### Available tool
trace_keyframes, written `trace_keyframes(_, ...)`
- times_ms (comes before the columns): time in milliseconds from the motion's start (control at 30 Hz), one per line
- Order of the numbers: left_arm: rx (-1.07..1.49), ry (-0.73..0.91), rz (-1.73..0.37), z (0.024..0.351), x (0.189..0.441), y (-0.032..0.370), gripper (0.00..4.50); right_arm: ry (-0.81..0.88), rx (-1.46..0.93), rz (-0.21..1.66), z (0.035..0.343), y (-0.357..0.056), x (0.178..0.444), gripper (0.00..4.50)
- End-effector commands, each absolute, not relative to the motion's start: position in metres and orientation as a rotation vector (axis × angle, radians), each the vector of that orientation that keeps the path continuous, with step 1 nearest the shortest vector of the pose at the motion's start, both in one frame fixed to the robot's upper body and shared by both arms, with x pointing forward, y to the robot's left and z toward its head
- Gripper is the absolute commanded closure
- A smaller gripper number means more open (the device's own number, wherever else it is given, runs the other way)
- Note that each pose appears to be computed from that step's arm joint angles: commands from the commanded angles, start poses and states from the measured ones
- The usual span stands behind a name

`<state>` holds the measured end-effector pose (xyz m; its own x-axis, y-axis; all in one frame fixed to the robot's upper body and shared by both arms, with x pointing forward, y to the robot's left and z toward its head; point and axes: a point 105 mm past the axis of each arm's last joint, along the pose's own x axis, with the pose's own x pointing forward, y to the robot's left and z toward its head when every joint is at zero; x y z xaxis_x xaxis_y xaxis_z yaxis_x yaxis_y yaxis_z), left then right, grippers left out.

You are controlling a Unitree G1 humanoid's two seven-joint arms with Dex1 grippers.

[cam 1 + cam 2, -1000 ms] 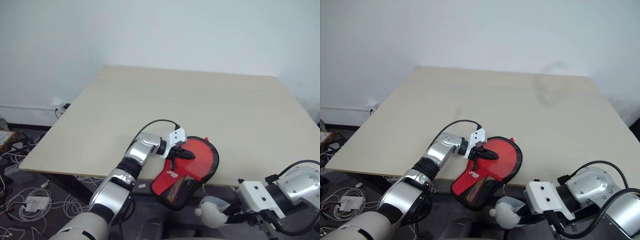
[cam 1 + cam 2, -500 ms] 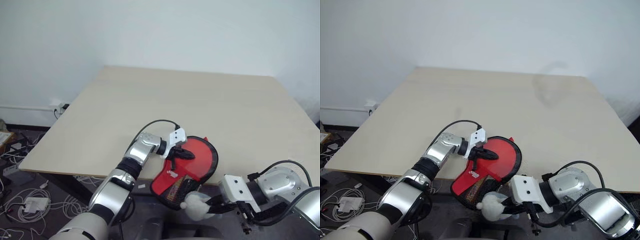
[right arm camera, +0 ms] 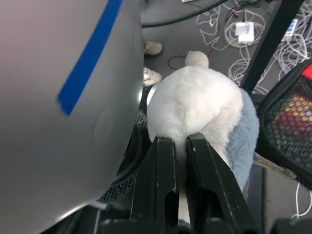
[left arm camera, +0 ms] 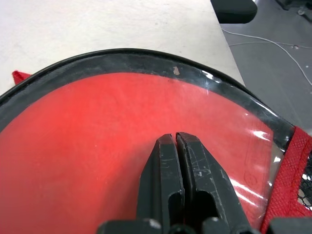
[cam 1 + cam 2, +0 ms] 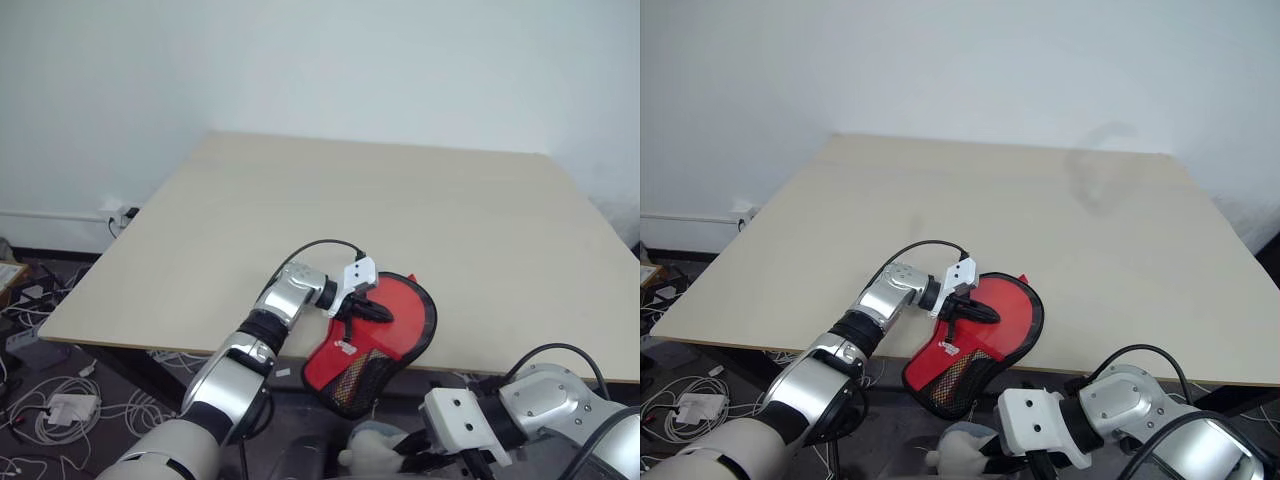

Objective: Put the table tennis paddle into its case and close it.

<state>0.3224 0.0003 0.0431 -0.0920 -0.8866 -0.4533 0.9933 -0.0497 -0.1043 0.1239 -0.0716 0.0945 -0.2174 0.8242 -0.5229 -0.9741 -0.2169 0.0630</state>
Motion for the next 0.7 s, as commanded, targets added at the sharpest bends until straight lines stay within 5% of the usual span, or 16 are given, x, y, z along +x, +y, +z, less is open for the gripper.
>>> trace_keyframes(33,0.336,0.518,-1.615,0.028,0.317,0.001,4.5,0.417,-0.441,1.736,0.1,-0.067,0.13,4.49)
trace_keyframes(133,0.334,0.508,-1.593,0.029,0.321,0.002,4.5,0.42,-0.457,1.692,0.1,-0.071,0.142,4.49)
trace_keyframes(567,0.328,0.442,-1.447,0.035,0.344,0.023,4.5,0.432,-0.559,1.61,0.155,-0.133,0.212,0.25)
trace_keyframes(700,0.282,0.388,-1.366,0.045,0.355,0.037,4.5,0.328,-0.6,1.439,0.174,-0.141,0.263,0.04)
